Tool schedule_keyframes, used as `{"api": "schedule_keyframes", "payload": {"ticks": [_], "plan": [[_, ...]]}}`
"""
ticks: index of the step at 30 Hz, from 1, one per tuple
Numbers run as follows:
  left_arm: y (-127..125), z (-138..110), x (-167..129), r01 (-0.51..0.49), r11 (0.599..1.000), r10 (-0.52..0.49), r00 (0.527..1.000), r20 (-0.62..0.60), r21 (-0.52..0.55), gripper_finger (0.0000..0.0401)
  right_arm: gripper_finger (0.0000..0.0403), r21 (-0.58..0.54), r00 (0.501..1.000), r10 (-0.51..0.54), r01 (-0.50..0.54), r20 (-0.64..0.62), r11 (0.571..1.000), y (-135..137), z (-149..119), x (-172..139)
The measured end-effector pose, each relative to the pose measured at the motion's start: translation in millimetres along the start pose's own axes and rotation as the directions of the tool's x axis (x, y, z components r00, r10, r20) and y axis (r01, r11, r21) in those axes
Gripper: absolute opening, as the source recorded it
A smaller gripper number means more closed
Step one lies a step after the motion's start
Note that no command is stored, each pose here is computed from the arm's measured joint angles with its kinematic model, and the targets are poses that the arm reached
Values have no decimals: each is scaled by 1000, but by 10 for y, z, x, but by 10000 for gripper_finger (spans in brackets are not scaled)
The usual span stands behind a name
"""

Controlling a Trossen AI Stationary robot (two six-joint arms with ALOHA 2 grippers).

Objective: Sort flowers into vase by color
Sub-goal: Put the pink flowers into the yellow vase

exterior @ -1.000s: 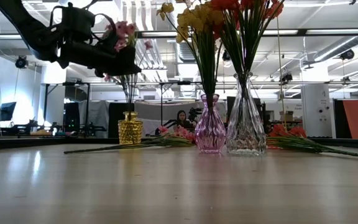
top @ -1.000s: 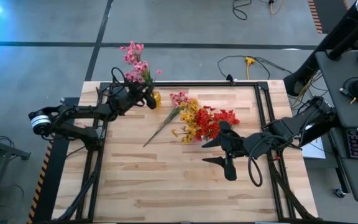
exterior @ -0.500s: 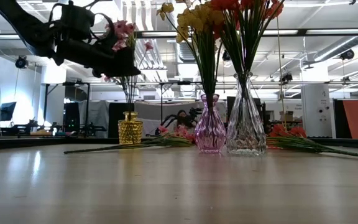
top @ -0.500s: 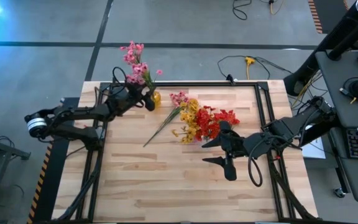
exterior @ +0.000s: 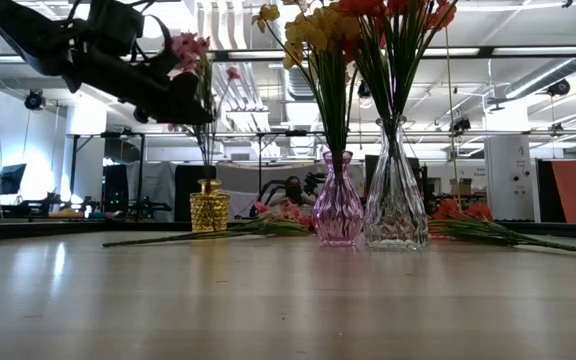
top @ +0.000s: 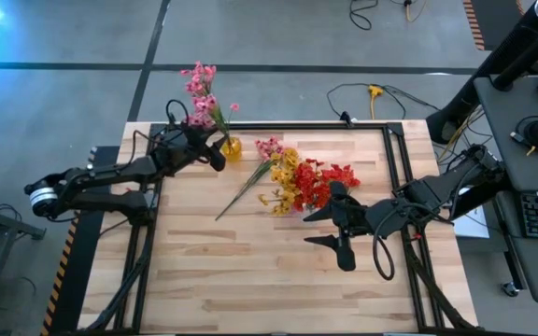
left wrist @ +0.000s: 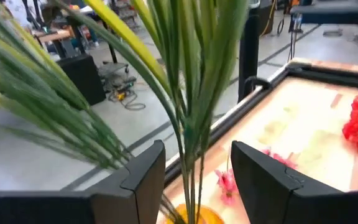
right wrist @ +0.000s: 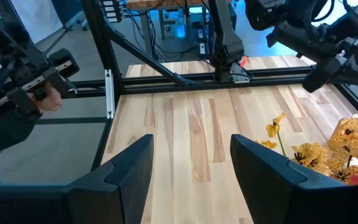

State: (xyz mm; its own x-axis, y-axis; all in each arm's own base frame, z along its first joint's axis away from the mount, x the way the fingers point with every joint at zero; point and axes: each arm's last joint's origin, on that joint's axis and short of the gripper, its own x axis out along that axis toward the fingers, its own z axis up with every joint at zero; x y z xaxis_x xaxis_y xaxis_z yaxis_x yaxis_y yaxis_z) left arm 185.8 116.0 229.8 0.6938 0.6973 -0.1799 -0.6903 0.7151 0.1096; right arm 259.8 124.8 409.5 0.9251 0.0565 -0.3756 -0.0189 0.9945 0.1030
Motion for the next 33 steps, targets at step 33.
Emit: {"api": "schedule_keyframes", "payload": {"ticks": [33], "plan": [[68, -80, -515, 33, 982, -75, 971, -225, -186, 167, 206, -8, 1000, -1, 1, -19, 1000, -4, -19, 0]]}}
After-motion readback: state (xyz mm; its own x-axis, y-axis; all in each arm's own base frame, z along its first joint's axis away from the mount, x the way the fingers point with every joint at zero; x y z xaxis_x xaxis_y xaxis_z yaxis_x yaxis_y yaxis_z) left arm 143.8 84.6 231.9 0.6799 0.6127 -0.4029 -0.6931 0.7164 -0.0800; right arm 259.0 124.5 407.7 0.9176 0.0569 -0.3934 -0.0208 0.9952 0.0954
